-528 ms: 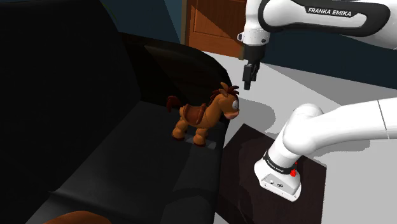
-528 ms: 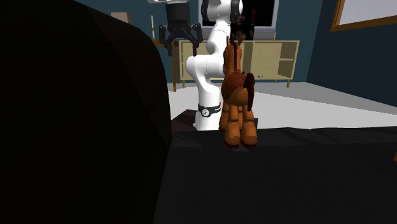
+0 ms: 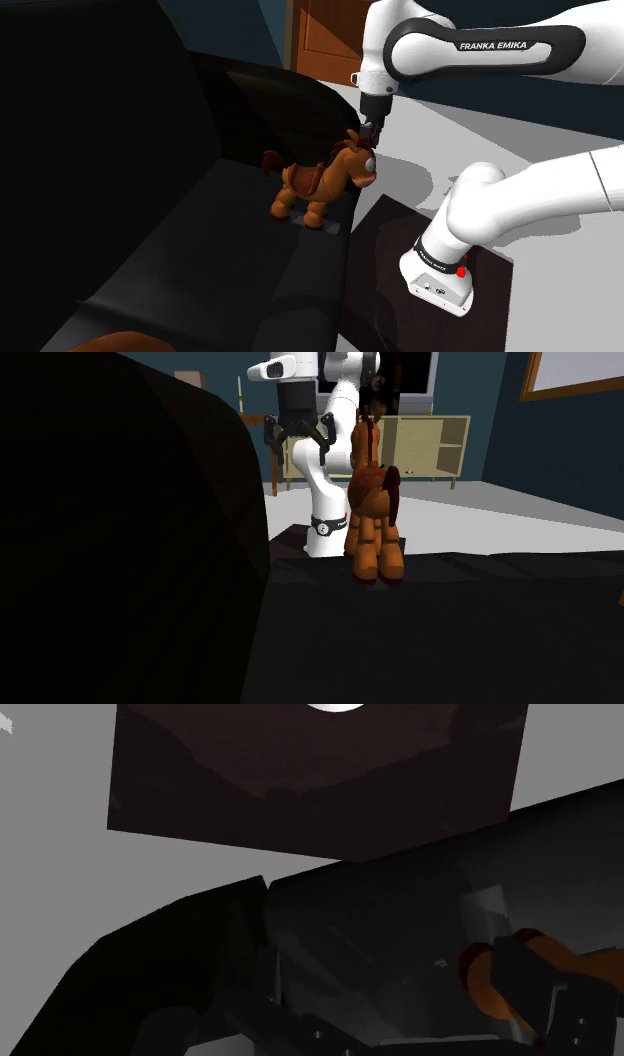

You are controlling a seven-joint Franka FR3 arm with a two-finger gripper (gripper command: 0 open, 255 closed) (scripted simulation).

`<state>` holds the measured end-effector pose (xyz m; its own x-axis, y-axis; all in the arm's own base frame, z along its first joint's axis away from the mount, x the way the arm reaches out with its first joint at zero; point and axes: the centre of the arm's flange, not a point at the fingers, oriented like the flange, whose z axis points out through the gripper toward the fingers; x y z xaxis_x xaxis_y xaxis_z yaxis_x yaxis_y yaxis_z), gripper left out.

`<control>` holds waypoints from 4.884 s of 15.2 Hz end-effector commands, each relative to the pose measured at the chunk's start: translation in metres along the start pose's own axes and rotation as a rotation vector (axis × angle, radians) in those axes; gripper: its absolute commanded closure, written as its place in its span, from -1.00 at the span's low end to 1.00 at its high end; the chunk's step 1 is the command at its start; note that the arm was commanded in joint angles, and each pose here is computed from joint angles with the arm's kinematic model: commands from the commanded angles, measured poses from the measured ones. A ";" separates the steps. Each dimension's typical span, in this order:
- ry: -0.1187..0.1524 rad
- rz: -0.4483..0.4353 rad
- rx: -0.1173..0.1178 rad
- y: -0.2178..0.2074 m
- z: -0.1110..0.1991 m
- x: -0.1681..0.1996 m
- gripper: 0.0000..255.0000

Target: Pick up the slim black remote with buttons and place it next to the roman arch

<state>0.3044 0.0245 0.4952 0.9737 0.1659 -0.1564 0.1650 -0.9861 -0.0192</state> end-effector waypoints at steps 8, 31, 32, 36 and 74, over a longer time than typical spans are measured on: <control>0.088 -0.086 0.005 -0.073 0.065 0.055 -1.00; 0.181 -0.178 0.010 -0.157 0.168 0.122 -1.00; 0.181 -0.178 0.010 -0.157 0.168 0.122 -1.00; 0.181 -0.178 0.008 -0.162 0.167 0.114 1.00; 0.181 -0.178 0.010 -0.160 0.006 0.096 1.00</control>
<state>0.3714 0.1982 0.4711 0.9418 0.3350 0.0297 0.3360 -0.9410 -0.0400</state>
